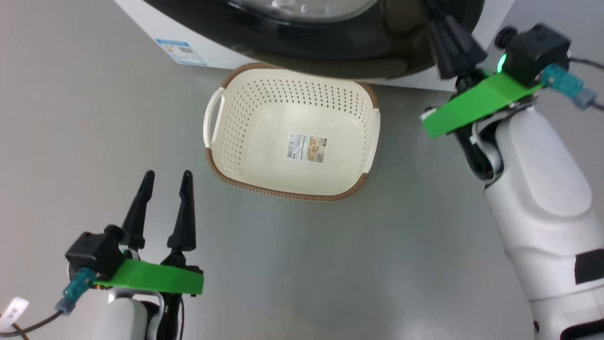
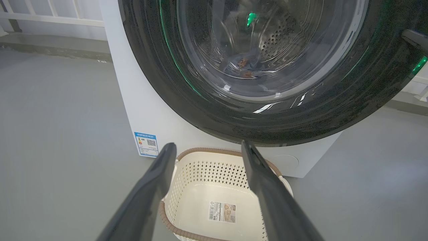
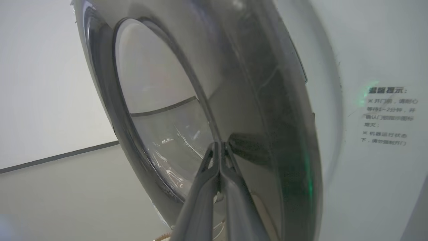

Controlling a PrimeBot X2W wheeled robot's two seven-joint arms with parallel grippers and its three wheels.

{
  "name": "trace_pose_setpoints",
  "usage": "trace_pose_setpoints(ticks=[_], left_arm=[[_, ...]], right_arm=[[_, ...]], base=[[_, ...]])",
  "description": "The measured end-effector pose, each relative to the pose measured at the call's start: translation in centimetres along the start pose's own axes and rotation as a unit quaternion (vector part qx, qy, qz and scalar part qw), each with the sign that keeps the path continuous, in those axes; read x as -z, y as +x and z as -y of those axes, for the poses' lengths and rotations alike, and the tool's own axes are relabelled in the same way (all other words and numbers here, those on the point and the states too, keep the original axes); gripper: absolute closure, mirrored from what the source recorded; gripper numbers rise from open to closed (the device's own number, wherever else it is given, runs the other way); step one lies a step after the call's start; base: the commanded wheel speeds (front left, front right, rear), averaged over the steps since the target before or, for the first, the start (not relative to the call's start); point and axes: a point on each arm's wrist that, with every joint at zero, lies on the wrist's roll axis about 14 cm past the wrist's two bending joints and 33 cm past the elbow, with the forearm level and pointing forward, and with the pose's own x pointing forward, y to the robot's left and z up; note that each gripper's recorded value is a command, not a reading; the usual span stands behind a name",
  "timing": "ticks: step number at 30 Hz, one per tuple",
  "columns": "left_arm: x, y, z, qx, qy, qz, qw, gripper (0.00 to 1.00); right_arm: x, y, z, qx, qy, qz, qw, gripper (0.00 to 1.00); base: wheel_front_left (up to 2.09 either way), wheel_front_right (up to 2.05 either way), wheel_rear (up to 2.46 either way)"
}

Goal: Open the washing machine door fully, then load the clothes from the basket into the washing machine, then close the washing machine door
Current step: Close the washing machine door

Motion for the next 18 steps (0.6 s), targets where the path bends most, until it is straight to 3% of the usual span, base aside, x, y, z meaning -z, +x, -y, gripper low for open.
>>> trace_pose_setpoints(ticks=[18], left_arm=[[1.7, 1.5, 0.7, 0.011, -0.007, -0.022, 1.000, 0.00]], right_arm=[[-1.5, 4.6, 4.3, 0.040, -0.001, 0.037, 0.999, 1.00]], base=[[0.00, 0.00, 0.00]])
